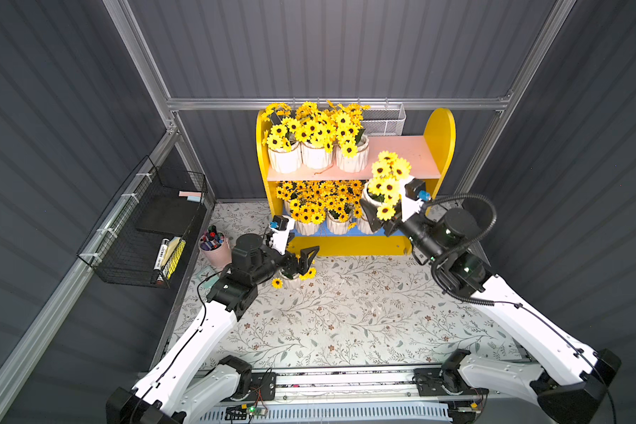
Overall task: Take the sunflower pots off the shelves
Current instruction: Pick up the sunflower pot from the shelf, then place the sunflower pot at the center of the board.
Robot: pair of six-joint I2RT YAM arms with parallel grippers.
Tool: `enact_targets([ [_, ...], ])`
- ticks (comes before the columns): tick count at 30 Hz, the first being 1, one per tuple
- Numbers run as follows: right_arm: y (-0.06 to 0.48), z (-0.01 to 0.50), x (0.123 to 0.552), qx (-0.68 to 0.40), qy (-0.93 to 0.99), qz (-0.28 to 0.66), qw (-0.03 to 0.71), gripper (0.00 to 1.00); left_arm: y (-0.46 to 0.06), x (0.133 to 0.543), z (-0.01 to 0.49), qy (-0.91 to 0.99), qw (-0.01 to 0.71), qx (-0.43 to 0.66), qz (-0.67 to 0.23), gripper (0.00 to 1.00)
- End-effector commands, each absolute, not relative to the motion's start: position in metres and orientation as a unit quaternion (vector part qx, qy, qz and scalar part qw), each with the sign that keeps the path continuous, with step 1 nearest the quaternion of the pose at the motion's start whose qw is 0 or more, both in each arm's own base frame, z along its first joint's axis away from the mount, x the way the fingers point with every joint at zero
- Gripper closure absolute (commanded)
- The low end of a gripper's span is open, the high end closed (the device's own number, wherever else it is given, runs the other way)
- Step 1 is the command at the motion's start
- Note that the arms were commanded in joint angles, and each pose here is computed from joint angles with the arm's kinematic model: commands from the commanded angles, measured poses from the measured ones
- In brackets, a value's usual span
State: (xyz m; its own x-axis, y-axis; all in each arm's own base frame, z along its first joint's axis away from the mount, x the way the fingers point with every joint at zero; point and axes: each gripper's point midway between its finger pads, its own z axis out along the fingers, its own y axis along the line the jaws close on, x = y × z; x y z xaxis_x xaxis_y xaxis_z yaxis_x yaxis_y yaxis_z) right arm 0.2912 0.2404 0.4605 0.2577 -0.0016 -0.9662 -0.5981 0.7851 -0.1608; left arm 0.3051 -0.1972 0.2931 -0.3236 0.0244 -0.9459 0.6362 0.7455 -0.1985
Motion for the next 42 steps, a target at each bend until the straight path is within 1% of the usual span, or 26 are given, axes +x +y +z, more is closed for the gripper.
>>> enact_targets([
  [1,0.226,0.467,0.27,-0.224,0.542,0.191,0.787,1.0,-0.198,0.309,0.274,0.789,0.519,0.201,-0.261,0.01],
  [5,0.243,0.409,0.259,-0.227,0.571,0.232,0.754,1.0,-0.179,0.319,0.271,0.806,0.528,0.164,-0.212,0.01],
  [8,0.256,0.368,0.255,-0.233,0.584,0.245,0.738,1.0,-0.156,0.321,0.273,0.815,0.541,0.118,-0.171,0.01],
  [12,0.271,0.32,0.256,-0.238,0.611,0.265,0.707,1.0,-0.116,0.326,0.271,0.828,0.552,0.068,-0.07,0.0],
  [14,0.278,0.3,0.26,-0.236,0.629,0.275,0.688,1.0,-0.107,0.327,0.273,0.826,0.559,0.06,-0.046,0.01],
  [21,0.309,0.24,0.281,-0.236,0.647,0.278,0.669,1.0,-0.08,0.328,0.279,0.82,0.571,0.032,0.006,0.01],
  [24,0.317,0.223,0.292,-0.233,0.645,0.266,0.677,1.0,-0.077,0.329,0.278,0.82,0.571,0.033,0.012,0.01],
  [26,0.314,0.221,0.301,-0.207,0.641,0.256,0.693,1.0,-0.075,0.331,0.277,0.82,0.571,0.035,0.02,0.01],
  [29,0.321,0.212,0.312,-0.208,0.64,0.239,0.7,1.0,-0.074,0.333,0.275,0.823,0.566,0.038,0.024,0.0],
  [38,0.35,0.196,0.327,-0.212,0.638,0.261,0.693,1.0,-0.074,0.331,0.276,0.823,0.566,0.043,0.016,0.0],
  [42,0.34,0.182,0.334,-0.181,0.648,0.247,0.697,1.0,-0.081,0.329,0.278,0.822,0.567,0.048,-0.005,0.01],
])
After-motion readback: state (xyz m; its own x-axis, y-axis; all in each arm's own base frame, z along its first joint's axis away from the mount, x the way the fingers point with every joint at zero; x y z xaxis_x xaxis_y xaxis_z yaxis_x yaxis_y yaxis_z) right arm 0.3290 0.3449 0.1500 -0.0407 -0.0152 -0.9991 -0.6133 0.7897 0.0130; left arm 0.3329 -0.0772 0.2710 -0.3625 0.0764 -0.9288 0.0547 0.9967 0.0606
